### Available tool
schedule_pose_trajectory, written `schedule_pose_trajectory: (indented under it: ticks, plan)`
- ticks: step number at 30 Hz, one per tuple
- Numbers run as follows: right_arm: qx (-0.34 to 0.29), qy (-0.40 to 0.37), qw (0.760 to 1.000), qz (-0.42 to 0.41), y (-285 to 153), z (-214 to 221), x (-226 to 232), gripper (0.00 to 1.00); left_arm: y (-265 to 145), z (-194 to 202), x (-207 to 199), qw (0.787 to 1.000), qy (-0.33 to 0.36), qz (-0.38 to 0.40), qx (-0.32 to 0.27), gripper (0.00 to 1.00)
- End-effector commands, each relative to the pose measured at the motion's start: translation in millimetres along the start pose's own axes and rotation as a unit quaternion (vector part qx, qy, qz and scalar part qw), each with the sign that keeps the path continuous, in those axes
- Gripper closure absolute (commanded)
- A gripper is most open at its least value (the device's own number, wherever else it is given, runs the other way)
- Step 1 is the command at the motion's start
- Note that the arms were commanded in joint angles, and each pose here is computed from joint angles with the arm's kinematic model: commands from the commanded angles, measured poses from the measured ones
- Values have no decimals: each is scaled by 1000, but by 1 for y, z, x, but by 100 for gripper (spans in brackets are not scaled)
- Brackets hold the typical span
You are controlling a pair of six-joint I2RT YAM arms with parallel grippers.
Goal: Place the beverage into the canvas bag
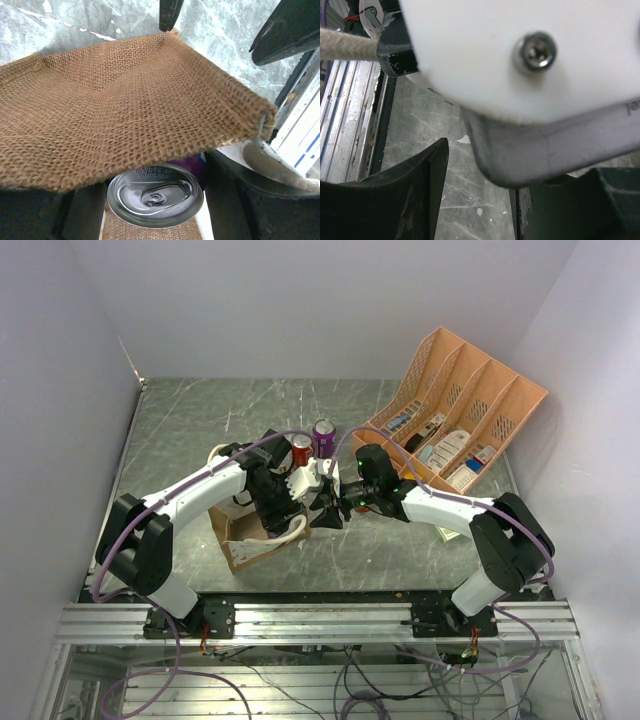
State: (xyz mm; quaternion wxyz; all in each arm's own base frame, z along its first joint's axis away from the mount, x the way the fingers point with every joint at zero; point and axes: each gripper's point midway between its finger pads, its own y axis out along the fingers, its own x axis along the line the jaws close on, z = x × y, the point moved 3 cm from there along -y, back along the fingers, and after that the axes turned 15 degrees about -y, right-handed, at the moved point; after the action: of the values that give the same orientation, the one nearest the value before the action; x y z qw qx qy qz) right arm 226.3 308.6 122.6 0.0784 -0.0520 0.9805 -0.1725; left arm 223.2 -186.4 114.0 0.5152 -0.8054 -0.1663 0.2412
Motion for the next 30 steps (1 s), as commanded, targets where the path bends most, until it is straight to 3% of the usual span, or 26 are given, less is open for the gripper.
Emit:
schedule_pose_trajectory:
  ticks: [1,30]
  plan:
    - [1,-11,1000,-2,2,-2,-4,51,-3,-12,1,999,6,-10,-31,35]
    - [8,-17,1000,-3,2,-2,-6,55,-11,-13,-3,999,10,-11,-42,13]
